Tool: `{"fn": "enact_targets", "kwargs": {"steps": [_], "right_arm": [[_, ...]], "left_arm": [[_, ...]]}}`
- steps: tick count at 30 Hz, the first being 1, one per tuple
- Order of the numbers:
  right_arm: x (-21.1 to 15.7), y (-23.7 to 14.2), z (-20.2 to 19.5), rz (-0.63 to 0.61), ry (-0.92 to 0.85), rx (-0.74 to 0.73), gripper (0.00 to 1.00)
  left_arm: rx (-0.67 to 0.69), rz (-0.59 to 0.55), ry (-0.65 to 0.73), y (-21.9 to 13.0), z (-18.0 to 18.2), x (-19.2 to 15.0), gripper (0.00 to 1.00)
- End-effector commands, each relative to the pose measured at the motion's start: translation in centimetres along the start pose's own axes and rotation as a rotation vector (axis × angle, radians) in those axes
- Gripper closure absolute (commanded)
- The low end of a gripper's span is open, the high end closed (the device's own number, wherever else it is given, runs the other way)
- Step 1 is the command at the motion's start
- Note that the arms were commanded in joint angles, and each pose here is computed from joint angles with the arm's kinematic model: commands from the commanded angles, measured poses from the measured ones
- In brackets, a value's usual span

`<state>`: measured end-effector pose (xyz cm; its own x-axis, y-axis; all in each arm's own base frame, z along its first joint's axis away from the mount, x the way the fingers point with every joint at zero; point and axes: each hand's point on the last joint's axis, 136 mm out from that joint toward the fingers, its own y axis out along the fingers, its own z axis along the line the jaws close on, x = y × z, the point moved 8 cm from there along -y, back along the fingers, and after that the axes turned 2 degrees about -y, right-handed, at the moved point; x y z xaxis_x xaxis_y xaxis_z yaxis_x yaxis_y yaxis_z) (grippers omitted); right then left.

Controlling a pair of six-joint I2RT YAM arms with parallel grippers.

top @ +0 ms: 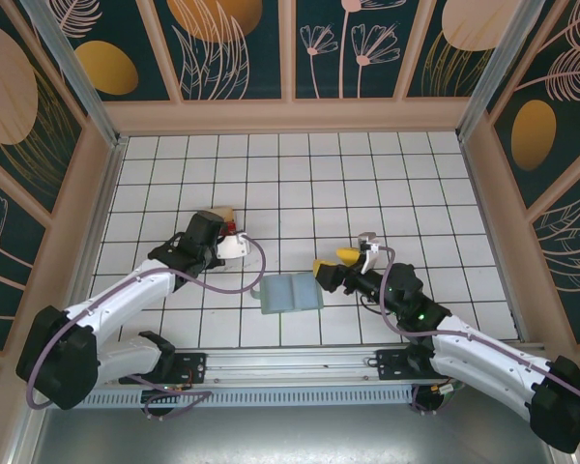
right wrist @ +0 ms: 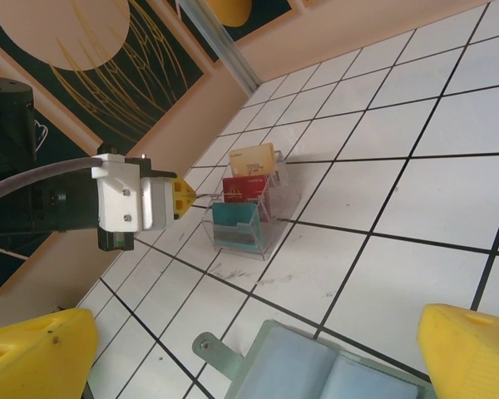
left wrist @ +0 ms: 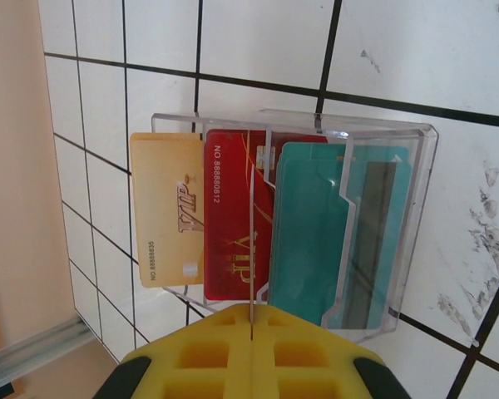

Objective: Take the credit cards out of the card holder

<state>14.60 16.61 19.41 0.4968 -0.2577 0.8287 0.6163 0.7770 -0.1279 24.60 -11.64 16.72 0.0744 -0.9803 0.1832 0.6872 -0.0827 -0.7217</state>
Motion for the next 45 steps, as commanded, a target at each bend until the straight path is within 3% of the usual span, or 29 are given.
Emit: {"fn": "enact_targets", "kwargs": {"steps": [1,45], "right_arm": [[-0.4,-0.2,-0.2,-0.005,0.007,-0.008,0.01],[-0.6,0.1,-0.3,0.015,0.004,-0.013,0.01]], "left_arm": [[0.025,-0.036,-0.002,0.3,1.0,0.6,1.00],[-0.018,0.023,0.004,3.5,1.5,0.5,0.99]]}}
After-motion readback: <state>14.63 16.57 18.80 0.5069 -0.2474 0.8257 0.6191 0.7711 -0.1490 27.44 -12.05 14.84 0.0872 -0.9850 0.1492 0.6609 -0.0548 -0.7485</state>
